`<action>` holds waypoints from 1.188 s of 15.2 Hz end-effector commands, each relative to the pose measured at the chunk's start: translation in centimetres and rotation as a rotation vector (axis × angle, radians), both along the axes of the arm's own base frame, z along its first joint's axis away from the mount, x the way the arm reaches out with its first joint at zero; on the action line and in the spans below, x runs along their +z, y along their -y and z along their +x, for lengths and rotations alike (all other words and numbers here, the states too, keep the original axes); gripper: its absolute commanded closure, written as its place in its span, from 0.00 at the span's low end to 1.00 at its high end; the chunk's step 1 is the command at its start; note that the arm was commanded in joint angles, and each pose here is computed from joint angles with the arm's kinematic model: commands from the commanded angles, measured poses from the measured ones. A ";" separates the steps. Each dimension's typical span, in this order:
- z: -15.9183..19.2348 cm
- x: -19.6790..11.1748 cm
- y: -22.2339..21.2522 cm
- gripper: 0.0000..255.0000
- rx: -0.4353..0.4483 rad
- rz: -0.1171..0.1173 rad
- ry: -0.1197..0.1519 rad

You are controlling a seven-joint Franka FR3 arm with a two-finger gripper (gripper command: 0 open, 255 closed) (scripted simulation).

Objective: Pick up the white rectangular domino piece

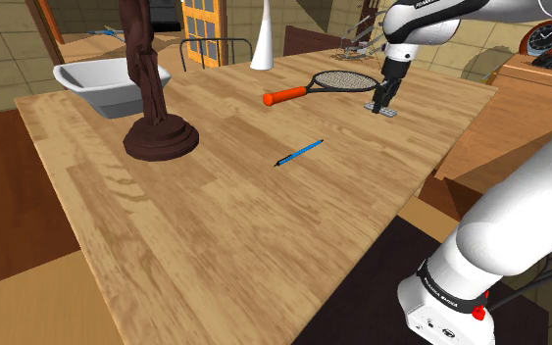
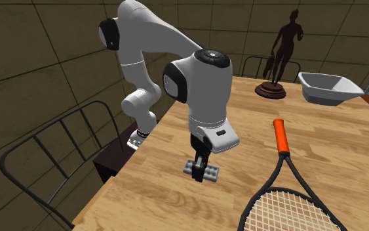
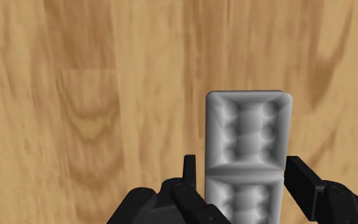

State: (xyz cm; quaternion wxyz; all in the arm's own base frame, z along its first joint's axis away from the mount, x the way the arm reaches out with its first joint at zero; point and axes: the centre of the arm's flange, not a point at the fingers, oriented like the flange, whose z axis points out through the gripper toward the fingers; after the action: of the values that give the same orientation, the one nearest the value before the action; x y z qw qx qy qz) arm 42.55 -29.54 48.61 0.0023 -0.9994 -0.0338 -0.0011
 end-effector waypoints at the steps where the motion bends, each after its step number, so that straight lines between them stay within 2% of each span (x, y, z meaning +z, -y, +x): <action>1: 0.0 -0.2 0.0 1.00 0.001 0.003 -0.003; 9: 0.0 -0.2 -0.1 1.00 0.001 0.003 -0.003; 18: 0.0 4.5 -0.1 1.00 0.001 0.003 -0.003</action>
State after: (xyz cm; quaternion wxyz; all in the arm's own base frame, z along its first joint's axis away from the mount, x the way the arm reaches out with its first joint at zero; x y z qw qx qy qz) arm 42.54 -29.41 52.62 0.0035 -0.9994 -0.0341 0.0000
